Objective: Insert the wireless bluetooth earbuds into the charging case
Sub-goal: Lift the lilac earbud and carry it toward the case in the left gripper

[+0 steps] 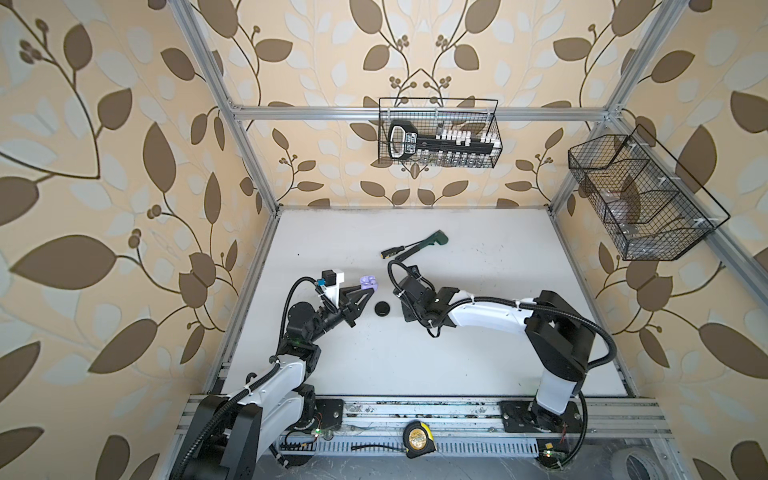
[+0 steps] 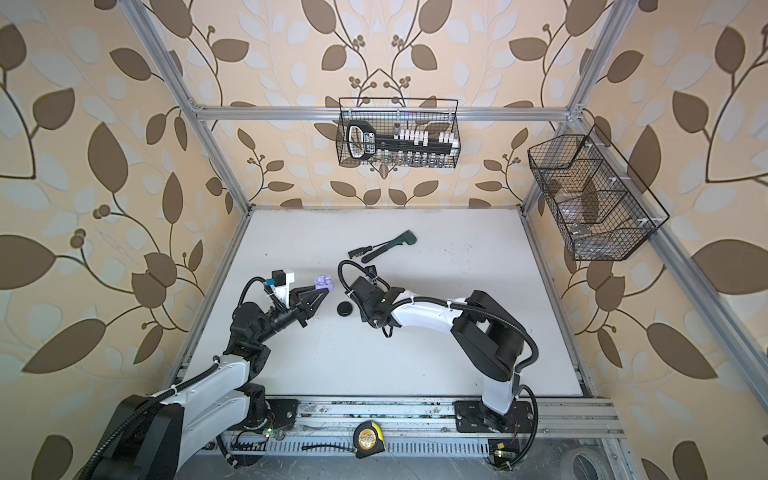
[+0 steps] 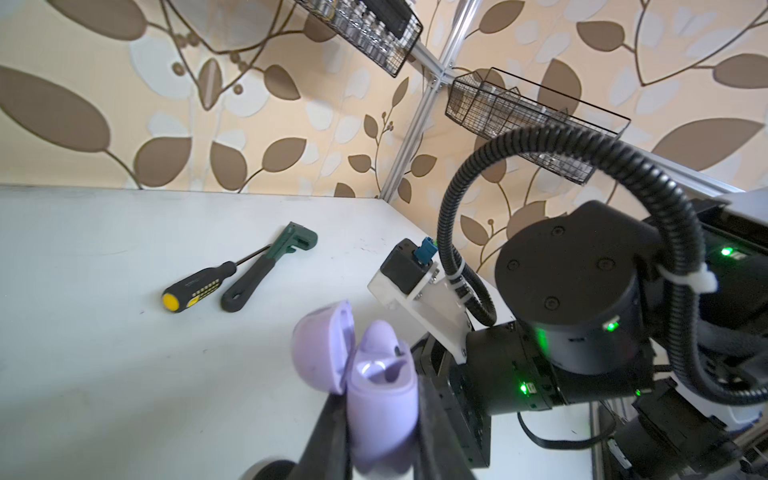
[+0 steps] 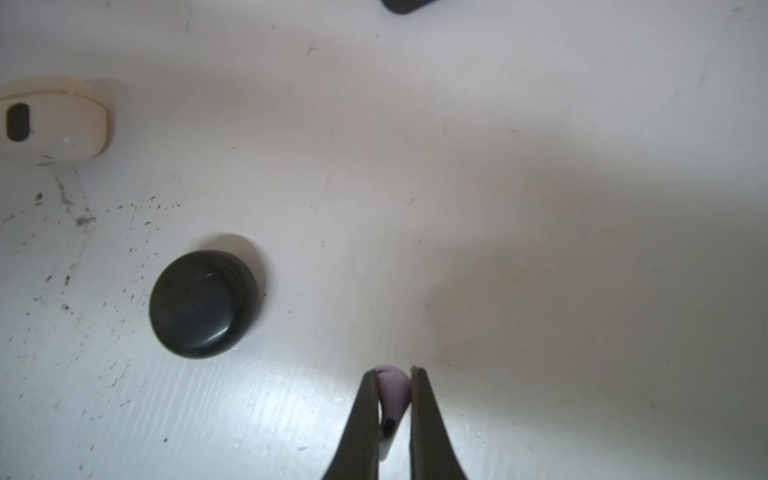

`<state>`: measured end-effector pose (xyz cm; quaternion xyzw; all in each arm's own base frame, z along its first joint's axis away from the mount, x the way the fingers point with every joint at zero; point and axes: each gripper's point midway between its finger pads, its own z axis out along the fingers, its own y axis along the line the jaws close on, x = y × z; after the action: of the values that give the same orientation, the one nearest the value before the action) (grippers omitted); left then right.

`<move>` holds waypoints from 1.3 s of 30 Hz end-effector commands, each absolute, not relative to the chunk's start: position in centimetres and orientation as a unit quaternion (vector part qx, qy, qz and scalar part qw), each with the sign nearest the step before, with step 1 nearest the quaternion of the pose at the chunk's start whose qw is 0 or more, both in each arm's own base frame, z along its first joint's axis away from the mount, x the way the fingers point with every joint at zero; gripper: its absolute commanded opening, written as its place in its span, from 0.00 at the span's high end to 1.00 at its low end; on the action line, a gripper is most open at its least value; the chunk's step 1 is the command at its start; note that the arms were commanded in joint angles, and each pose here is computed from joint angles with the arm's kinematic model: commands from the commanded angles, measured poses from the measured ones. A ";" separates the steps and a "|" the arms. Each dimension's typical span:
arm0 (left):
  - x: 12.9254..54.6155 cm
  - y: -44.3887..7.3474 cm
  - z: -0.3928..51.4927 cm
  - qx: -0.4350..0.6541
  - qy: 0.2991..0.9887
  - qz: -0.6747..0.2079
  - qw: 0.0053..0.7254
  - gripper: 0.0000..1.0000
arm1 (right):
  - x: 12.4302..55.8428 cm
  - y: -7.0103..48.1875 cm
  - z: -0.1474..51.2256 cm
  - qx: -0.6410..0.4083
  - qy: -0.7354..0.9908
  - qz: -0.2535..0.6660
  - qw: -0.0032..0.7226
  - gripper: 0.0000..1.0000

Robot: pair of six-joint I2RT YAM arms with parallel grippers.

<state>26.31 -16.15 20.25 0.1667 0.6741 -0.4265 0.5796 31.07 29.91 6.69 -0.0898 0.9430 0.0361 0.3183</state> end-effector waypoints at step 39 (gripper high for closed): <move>28.2 -24.1 16.9 0.309 0.652 -0.418 0.552 1.00 | 30.7 25.3 8.0 -0.009 0.930 0.062 0.362 0.91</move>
<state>27.95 -22.54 13.00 0.2635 0.7206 -0.4041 0.4981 30.35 26.44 6.80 -0.0366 0.9382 0.0604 0.3387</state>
